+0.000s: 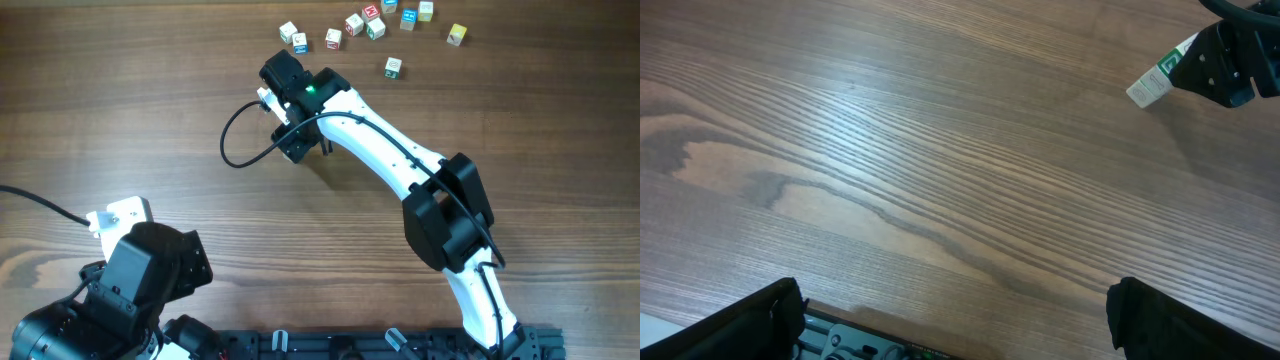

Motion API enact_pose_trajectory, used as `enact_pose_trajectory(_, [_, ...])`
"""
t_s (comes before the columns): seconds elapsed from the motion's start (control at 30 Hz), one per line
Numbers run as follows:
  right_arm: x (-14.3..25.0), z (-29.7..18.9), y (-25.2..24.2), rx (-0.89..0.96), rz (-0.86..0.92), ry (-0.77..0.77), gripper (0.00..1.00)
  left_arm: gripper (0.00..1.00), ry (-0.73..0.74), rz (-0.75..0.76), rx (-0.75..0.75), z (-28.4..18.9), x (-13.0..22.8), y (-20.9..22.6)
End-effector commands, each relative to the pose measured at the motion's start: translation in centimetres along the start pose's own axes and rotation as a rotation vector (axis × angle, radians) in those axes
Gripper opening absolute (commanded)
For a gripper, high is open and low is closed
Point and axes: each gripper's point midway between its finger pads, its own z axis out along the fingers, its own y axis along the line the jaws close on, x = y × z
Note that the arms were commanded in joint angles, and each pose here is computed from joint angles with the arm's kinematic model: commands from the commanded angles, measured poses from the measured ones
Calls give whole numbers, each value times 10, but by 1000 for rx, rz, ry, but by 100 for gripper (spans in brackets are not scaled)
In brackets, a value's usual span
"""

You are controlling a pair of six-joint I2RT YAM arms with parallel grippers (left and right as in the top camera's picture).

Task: Form a tower

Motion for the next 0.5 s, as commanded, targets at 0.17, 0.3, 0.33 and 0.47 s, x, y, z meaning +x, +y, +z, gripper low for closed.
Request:
enact_pose_trajectory(0.17, [2,3,1,4,-10,10,71,100,-15,7,-16,0,-3,3])
enact_pose_trajectory(0.3, [2,3,1,4,-8,10,71,100,-15,7,-16,0,-3,3])
enact_pose_trajectory(0.33, [2,3,1,4,-5,10,71,100,-15,7,-16,0,-3,3])
enact_pose_trajectory(0.47, [2,3,1,4,-5,10,71,100,-15,7,-16,0,-3,3])
